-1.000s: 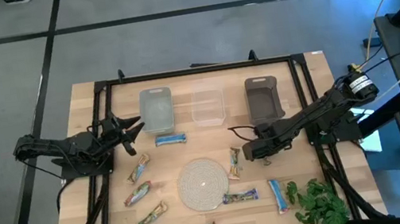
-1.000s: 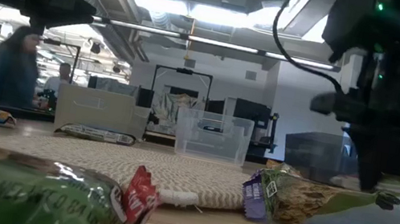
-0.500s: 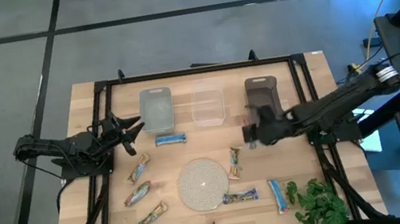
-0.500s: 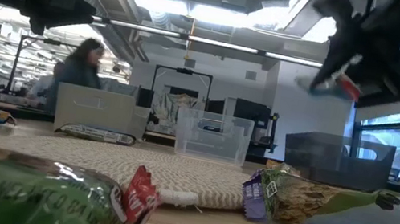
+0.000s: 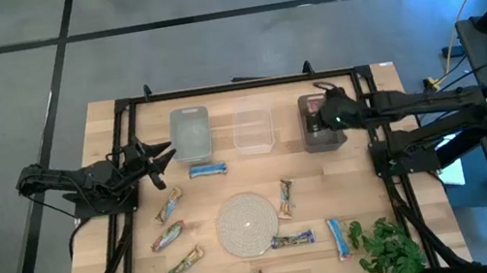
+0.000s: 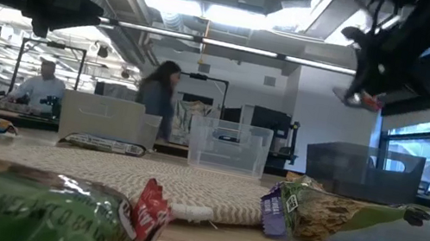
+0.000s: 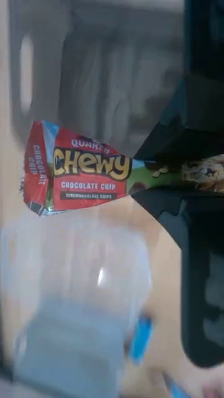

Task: Pick and place Granola Bars by type
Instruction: Put the red granola bar into the black bin

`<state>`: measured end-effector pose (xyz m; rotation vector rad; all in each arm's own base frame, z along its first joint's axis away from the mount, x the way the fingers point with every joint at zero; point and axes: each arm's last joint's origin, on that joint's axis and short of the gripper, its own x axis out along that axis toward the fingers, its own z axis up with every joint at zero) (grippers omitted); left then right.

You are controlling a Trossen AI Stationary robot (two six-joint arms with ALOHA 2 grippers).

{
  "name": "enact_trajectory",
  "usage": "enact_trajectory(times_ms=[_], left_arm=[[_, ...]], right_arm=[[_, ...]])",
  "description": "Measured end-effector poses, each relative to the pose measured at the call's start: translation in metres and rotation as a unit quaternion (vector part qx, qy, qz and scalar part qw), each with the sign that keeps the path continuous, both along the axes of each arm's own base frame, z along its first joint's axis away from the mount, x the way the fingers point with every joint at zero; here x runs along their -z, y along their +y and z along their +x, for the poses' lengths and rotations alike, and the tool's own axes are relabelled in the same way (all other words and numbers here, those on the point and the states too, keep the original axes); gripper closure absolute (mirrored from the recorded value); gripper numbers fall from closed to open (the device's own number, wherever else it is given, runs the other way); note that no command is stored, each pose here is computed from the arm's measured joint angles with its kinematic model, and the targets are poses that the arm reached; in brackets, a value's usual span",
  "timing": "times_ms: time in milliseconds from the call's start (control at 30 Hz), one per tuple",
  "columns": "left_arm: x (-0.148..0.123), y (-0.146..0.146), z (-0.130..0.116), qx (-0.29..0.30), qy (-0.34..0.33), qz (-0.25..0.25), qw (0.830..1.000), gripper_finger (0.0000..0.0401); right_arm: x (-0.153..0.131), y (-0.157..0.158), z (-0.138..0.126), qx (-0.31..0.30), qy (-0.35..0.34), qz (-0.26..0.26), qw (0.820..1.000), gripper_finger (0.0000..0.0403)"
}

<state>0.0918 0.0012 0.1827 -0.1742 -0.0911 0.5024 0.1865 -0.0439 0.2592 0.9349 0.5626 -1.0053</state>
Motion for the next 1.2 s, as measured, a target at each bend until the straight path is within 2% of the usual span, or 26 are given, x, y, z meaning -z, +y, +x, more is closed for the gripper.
enact_trajectory(times_ms=[100, 367, 733, 967, 1200], left_arm=[[0.000, 0.000, 0.000, 0.000, 0.000, 0.000, 1.000, 0.0265], [0.000, 0.000, 0.000, 0.000, 0.000, 0.000, 1.000, 0.0265], [0.000, 0.000, 0.000, 0.000, 0.000, 0.000, 1.000, 0.0265], [0.000, 0.000, 0.000, 0.000, 0.000, 0.000, 1.000, 0.0265], [0.000, 0.000, 0.000, 0.000, 0.000, 0.000, 1.000, 0.0265]], right_arm=[[0.009, -0.014, -0.004, 0.013, 0.052, 0.015, 0.998, 0.0341], [0.032, -0.040, 0.005, 0.033, 0.124, 0.038, 0.991, 0.0339], [0.074, -0.053, 0.023, 0.041, 0.217, 0.075, 0.973, 0.0339], [0.090, -0.056, 0.030, 0.033, 0.245, 0.082, 0.966, 0.0338], [0.089, -0.057, 0.033, 0.022, 0.230, 0.081, 0.970, 0.0337]])
